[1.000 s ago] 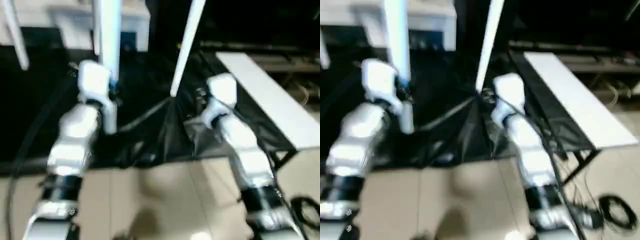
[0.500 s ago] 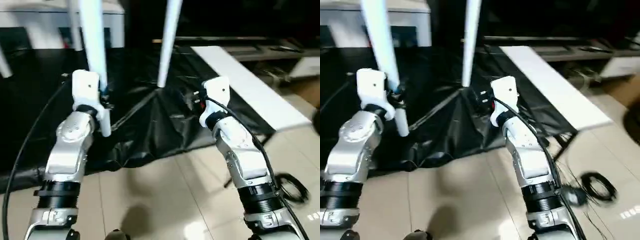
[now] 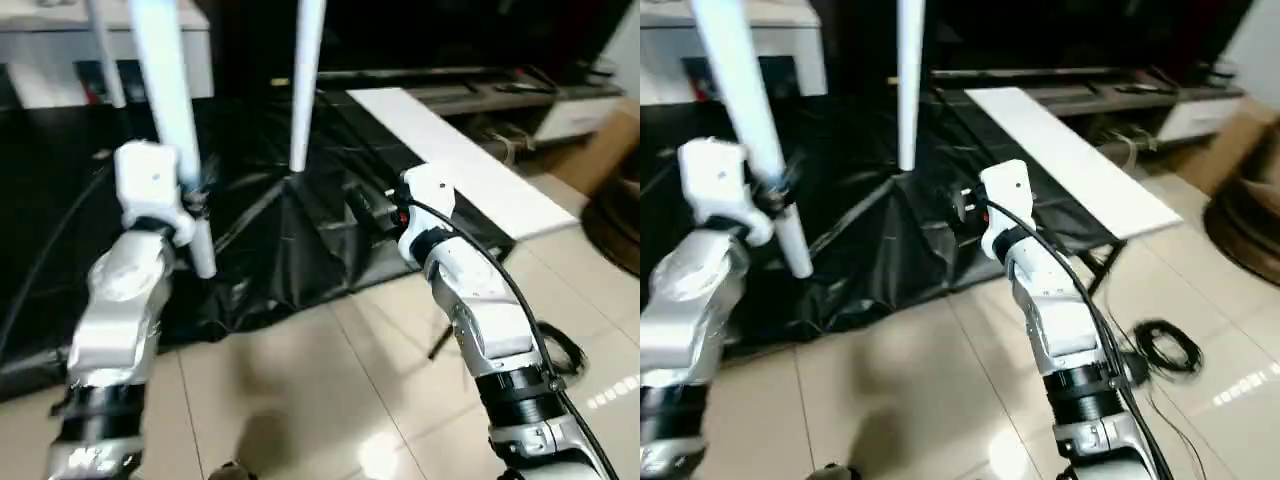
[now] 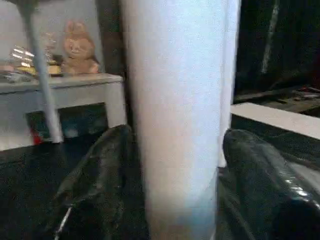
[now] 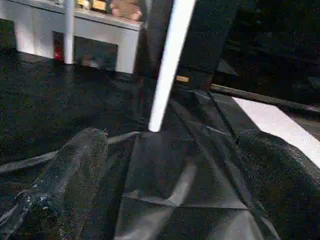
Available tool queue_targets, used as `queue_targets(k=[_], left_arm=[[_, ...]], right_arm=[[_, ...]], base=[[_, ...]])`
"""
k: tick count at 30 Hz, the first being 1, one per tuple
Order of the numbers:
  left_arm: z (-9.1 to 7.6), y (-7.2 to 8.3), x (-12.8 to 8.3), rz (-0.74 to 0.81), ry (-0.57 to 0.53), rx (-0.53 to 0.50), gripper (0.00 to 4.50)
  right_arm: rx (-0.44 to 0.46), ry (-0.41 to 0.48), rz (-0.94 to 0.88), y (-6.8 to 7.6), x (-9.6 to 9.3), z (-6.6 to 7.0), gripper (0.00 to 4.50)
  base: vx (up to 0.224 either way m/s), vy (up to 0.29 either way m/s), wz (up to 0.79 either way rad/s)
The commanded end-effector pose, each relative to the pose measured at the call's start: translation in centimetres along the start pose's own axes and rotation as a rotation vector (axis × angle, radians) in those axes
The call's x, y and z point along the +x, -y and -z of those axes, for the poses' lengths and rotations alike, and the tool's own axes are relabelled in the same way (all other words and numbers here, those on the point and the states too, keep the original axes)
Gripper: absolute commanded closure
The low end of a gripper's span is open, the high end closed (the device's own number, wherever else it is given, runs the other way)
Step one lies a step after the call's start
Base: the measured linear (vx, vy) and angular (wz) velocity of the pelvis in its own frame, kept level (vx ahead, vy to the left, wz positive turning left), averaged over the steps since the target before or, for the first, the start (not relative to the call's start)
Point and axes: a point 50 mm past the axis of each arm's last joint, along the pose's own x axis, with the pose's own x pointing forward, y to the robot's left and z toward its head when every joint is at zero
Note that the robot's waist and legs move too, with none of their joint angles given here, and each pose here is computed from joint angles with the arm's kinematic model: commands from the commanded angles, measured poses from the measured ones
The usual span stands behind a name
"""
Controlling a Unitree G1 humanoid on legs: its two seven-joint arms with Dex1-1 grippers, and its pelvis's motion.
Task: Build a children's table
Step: Flip table
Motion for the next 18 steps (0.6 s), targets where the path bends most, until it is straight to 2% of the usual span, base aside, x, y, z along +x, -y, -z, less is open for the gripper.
queue_targets(k=[1,3,7,13,16,18], left_arm=[[-0.1,-1.2,-0.5,-0.061,-0.010,0.041,0.86],[-0.2,-2.8,-1.1,-0.154,-0.038,0.111,0.86],[-0.8,-5.2,-2.0,-0.271,-0.016,0.154,0.86],[-1.7,-4.9,-3.0,-0.262,0.029,0.114,0.86],[-2.4,-4.7,-3.6,-0.249,0.086,0.082,0.86],[-2.8,-4.9,-4.6,-0.263,0.112,0.063,0.86]], right_arm=[[0.014,0.014,-0.002,0.1,-0.1,-0.2,0.00],[0.017,0.013,-0.003,-0.1,-0.1,0.0,0.00],[0.019,0.012,-0.005,-0.3,-0.2,0.1,0.00],[0.029,0.023,-0.022,-0.5,-0.2,0.0,0.00],[0.036,0.031,-0.036,-0.7,-0.3,0.1,0.00],[0.043,0.042,-0.053,-0.8,-0.5,0.0,0.00]], base=[[0.023,-0.101,-0.04],[0.073,0.010,-0.24],[-0.056,0.007,0.05],[0.000,0.000,0.00],[0.000,0.000,0.00],[0.000,0.000,0.00]])
